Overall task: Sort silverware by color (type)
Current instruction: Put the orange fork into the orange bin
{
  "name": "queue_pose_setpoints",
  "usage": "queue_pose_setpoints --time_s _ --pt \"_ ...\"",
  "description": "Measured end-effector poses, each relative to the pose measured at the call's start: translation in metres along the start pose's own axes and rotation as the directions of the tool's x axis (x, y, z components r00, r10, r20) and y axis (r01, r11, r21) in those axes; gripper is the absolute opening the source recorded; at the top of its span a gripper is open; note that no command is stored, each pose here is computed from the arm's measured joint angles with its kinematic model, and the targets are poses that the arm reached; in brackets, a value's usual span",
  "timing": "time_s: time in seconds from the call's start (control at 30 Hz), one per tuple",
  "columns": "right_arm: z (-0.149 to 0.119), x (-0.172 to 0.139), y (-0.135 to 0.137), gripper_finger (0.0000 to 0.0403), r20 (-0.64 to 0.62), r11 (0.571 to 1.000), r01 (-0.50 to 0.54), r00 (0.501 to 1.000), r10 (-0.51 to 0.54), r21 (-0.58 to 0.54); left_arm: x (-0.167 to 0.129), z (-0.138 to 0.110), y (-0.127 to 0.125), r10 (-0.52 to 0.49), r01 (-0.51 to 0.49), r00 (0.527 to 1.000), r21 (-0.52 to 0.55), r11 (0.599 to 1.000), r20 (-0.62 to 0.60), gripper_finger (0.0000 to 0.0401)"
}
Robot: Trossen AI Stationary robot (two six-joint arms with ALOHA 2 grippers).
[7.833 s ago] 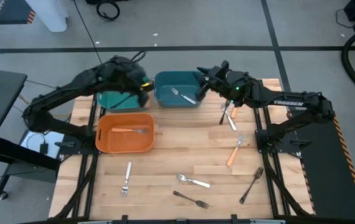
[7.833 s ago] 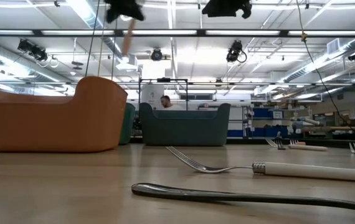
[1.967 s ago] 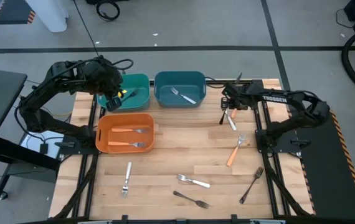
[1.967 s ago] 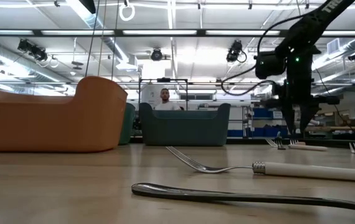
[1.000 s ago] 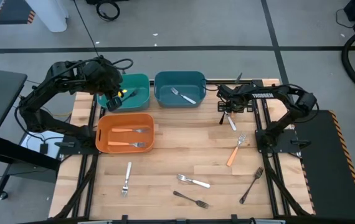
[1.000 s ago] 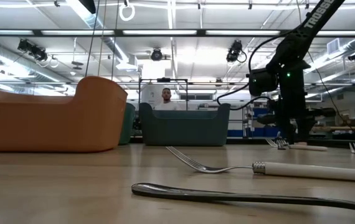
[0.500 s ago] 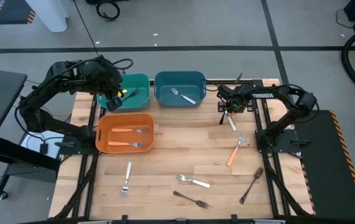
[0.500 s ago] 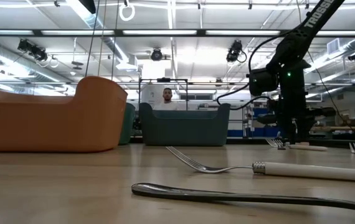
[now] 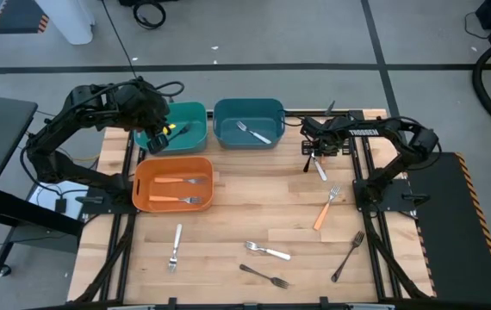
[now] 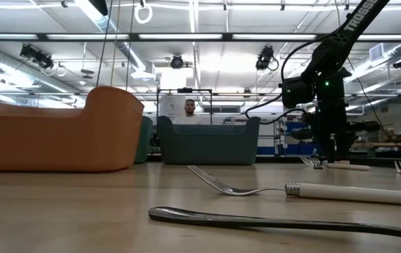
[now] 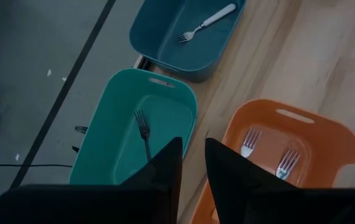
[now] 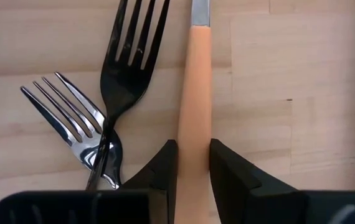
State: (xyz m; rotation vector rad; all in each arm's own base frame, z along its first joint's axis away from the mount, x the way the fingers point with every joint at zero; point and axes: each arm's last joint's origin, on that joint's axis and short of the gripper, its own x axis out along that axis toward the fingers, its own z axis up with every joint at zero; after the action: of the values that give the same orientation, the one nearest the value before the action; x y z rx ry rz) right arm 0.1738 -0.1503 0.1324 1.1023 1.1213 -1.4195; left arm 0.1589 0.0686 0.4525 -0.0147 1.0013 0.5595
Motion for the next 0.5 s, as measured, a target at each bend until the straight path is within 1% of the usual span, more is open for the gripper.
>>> queue_pose_setpoints --time_s 0.2,0.3,0.37,0.43,0.5 --pt "-0.003 -0.002 0.0 0.0079 -0.017 1.0 -0.013 1.0 0.013 -0.008 0.0 0.0 0.0 0.0 0.0 1.0 0.001 1.0 -0.003 0.008" --pt "-0.005 -0.008 -0.001 0.0079 -0.011 0.999 -0.038 0.999 0.038 -0.015 0.0 0.0 0.0 0.0 0.0 1.0 0.001 1.0 -0.003 0.008" --pt "-0.009 -0.012 -0.004 0.0079 -0.037 0.999 -0.048 0.998 0.047 -0.023 0.0 0.0 0.0 0.0 0.0 1.0 0.001 1.0 -0.003 0.008" --pt "-0.009 -0.018 -0.006 0.0079 -0.023 0.998 -0.064 0.998 0.063 -0.019 0.0 0.0 0.0 0.0 0.0 1.0 0.001 1.0 -0.003 0.008" --pt "-0.01 -0.024 -0.01 0.0078 0.0 0.998 -0.052 0.999 0.052 -0.021 0.0 0.0 0.0 0.0 0.0 1.0 0.0 1.0 -0.002 0.008"
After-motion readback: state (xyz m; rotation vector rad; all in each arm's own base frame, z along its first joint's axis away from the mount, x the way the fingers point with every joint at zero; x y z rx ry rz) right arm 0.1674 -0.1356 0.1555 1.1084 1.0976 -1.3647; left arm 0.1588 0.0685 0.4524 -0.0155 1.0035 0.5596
